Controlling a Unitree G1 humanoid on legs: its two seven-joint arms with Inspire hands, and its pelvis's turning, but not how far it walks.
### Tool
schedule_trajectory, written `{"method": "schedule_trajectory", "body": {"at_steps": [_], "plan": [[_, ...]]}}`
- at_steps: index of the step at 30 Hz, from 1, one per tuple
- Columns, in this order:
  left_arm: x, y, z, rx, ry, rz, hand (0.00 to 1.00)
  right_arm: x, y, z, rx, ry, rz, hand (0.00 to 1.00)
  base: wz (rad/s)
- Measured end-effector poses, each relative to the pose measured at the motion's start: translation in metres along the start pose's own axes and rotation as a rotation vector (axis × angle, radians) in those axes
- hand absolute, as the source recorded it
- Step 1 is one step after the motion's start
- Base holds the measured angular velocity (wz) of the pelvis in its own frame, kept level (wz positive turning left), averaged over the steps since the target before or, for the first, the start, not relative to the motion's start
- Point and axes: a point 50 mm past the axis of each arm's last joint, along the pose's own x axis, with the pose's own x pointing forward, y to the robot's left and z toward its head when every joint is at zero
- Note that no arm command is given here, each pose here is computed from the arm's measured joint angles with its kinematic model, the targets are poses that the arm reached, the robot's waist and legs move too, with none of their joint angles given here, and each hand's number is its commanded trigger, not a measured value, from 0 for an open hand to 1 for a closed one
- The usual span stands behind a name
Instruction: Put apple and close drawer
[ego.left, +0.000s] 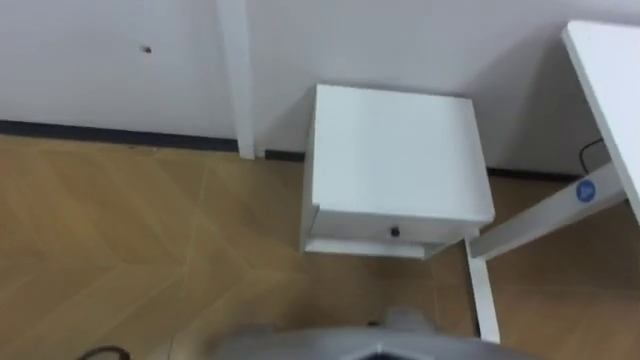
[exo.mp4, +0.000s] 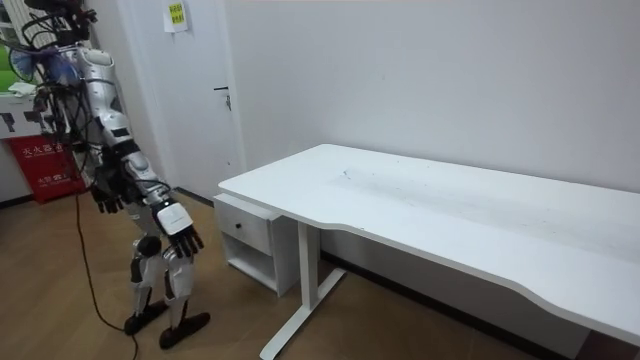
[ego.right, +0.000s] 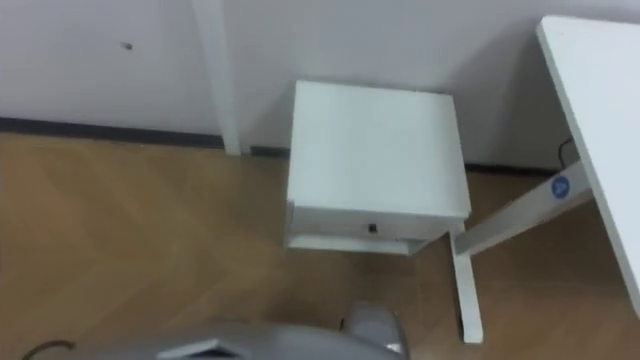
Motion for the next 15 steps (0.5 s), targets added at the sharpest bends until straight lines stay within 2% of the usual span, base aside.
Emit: {"method": "schedule_trajectory", "body": {"at_steps": [7,10,11,15], "plan": [[0.001,-0.001,0.023,-0.072,-0.09,0.017,0.0,0.001,0.002,0.024,0.118,-0.107,-0.011,0.0,0.1],[0.001,-0.004,0.045,-0.082,-0.154,0.002,0.0,-0.001,0.007,0.011,0.15,-0.074,-0.002,0.0,0.98],[0.001,-0.006,0.049,-0.074,-0.174,-0.002,0.0,-0.001,0.009,-0.002,0.157,-0.011,0.001,0.0,0.25],[-0.001,-0.011,0.013,-0.071,-0.047,-0.006,0.0,0.0,0.011,-0.002,0.14,-0.005,0.028,0.0,-0.56]]}}
